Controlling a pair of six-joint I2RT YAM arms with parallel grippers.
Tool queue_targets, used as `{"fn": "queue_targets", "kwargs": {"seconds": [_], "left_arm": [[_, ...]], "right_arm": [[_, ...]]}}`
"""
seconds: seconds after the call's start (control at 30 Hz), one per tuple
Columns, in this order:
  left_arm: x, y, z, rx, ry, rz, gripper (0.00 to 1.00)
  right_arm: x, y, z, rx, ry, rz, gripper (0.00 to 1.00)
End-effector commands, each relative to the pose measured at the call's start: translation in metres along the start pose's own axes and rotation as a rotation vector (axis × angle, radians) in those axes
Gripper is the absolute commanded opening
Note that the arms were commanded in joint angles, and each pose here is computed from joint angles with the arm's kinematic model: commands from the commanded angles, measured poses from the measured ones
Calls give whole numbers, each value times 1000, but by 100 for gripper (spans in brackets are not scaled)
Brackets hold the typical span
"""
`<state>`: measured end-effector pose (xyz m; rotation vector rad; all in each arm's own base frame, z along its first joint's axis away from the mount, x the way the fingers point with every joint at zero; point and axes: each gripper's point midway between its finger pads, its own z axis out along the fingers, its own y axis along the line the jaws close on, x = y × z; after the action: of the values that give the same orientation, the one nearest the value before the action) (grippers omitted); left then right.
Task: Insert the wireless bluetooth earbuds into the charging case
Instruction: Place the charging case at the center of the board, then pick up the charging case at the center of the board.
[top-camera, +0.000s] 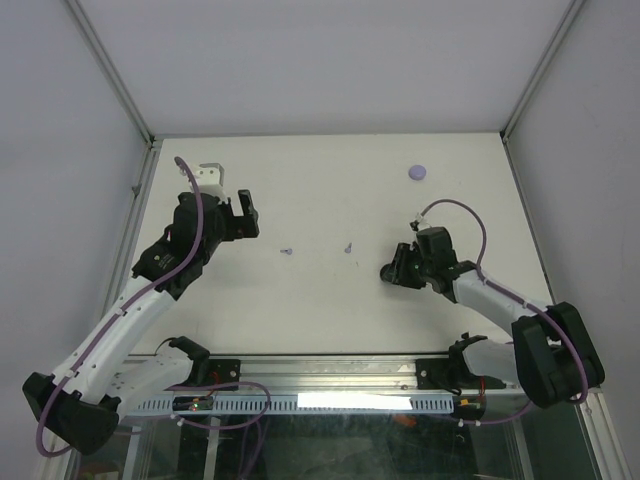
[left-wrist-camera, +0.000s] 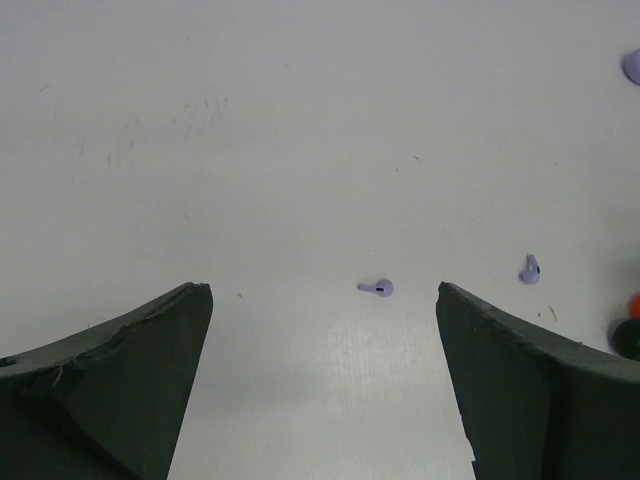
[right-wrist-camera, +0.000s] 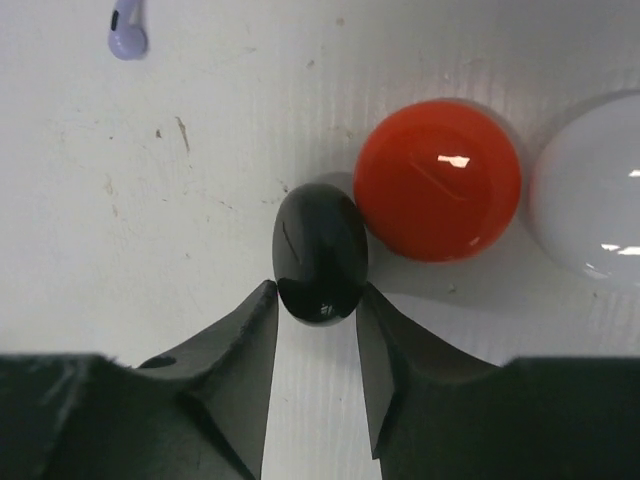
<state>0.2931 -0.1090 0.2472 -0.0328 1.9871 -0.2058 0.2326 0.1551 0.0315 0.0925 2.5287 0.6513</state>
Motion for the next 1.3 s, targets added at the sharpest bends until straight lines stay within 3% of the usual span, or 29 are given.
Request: {"fn": "queue_targets", "kwargs": {"seconds": [0.0,0.23,0.47,0.63,0.77,0.9,1.27], "left_arm": [[-12,1,-2,15,-42,0,99],[-12,3,-1,14,-42,-5,99],[-13,7,1,18,-39,-9,99],[-11,6,2,40,-33,-25,99],[-8,7,4,49,-22,-22,99],[-4,6,7,70,-5,-30,99],[3,11,19,68,31,-33,99]], "right_arm": [[-6,-5,-9,60,6,6,43],[-33,7,-35,66,-71,-67,54],[-114,7,-44,181,-272,-181,70],[-183,-7,-30,260,-394,-205,71],[-220,-22,-8,216,-410,-173,75],[-255,-50,10,282,-479,-156,77],[-332,-88,60,312,-535,-382,76]]}}
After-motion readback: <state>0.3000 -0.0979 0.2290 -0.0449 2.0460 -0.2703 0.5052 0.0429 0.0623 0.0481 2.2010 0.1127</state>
